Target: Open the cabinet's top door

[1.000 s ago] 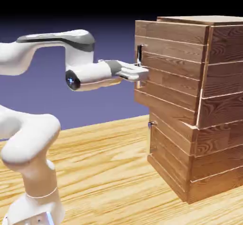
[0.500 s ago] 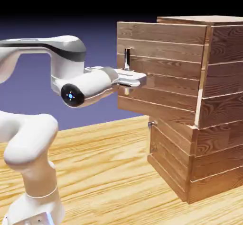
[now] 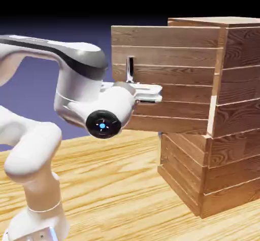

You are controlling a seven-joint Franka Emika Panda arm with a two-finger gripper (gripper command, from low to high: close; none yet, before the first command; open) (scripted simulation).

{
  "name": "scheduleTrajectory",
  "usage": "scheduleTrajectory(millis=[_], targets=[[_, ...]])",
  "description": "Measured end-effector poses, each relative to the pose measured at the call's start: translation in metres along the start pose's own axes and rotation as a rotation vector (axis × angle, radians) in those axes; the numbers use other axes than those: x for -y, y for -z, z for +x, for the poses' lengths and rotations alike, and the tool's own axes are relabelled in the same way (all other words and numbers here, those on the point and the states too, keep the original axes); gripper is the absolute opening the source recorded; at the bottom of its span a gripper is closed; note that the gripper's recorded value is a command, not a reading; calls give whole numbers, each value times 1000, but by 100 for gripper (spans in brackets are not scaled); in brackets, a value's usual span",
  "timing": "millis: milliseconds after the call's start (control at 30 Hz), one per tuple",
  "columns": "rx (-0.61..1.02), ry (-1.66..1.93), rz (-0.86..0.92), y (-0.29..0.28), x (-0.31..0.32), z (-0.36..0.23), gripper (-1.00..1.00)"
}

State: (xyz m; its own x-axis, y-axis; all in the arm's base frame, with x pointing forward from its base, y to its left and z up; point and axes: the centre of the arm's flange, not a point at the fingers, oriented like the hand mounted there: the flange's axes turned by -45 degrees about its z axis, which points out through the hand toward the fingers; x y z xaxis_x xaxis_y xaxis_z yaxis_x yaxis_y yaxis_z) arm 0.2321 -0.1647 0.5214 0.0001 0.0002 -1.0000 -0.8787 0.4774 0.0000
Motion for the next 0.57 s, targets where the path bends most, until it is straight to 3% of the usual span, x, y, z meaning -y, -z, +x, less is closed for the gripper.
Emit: scheduleTrajectory(millis=[533,567], targets=[[0,0,-419,86,80,0,-100],[0,0,-433,89,83,0,100]])
